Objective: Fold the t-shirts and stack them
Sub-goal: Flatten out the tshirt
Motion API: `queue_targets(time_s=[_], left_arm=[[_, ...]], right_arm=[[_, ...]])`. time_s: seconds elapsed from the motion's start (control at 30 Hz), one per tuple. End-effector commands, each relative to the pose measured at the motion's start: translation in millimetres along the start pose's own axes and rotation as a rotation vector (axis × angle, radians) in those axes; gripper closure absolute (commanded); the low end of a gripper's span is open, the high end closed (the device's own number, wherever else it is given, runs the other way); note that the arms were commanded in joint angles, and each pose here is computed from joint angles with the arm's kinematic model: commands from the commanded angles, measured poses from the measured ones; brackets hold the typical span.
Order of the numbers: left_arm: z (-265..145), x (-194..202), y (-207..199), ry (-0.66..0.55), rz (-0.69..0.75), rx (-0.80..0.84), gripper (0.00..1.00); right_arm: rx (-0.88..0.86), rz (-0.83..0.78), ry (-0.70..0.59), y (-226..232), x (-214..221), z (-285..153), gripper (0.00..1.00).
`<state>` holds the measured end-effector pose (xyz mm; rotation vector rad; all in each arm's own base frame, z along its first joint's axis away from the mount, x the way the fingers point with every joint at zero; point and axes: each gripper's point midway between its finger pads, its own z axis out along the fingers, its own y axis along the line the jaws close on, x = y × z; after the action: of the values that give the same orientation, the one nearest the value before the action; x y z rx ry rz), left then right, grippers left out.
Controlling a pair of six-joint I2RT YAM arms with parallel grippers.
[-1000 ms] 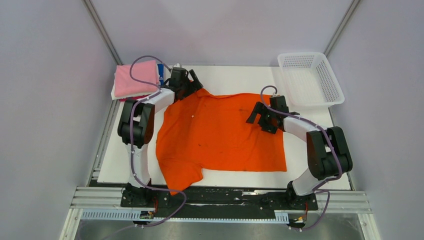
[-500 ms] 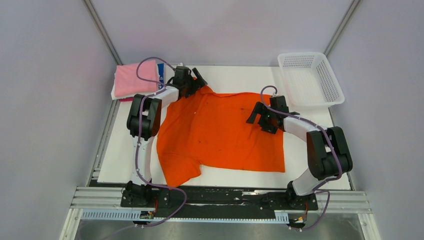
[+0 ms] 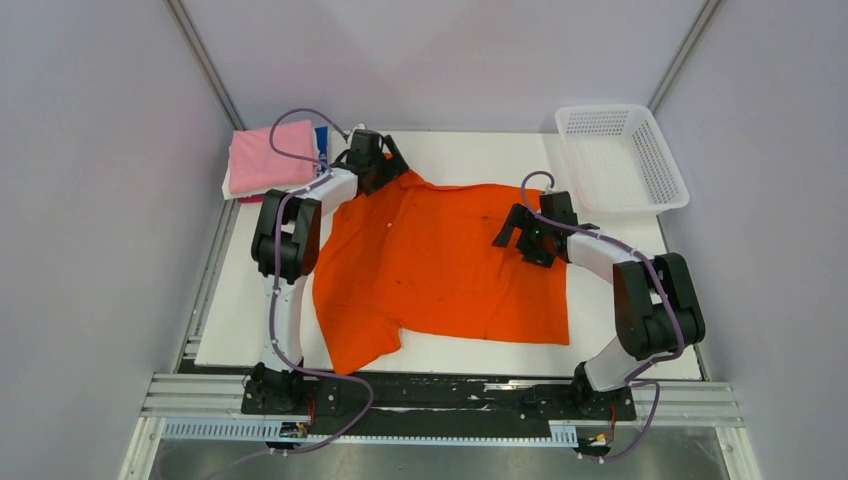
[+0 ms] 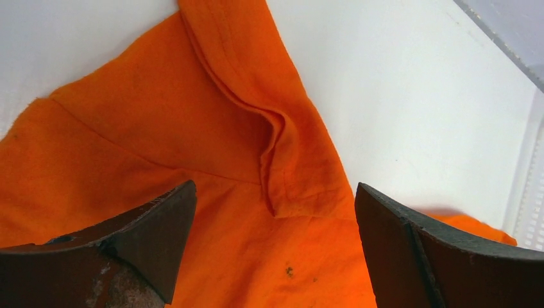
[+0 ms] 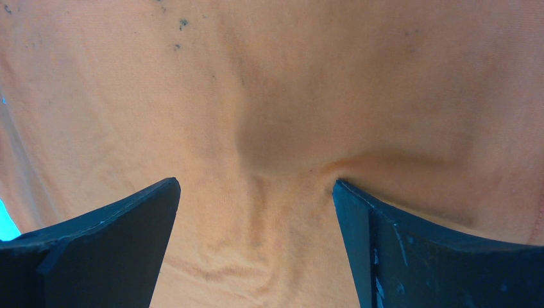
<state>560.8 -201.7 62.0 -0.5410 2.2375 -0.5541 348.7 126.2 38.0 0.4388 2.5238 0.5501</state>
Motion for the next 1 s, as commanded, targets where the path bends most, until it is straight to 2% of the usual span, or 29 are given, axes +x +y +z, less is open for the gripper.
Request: queue_targets(time_s=[0.0,0.43,0.8,0.97], left_arm=[[-32.0,-45.0,-37.2,-0.103,0.036,0.062,0.0],[6.5,-28.4,-52.5,-0.04,-0.001,0.161,0.0],[27.4,-16.7,-41.2,-0.014,-0.011,0.127,0.0],[39.6,-14.5,-49.9,-0.006,-0.009,0.182,0.0]], right_arm=[[0.12,-0.003,0.083,-32.8,22.3,6.3,0.0],[0.13,-0.002,0.087,-35.3,21.9,8.3,0.0],[0.136,0.002,0.09,-38.4,21.2,8.9,0.0],[0.141,0.003,0.089,-39.6,20.7,9.5,0.0]])
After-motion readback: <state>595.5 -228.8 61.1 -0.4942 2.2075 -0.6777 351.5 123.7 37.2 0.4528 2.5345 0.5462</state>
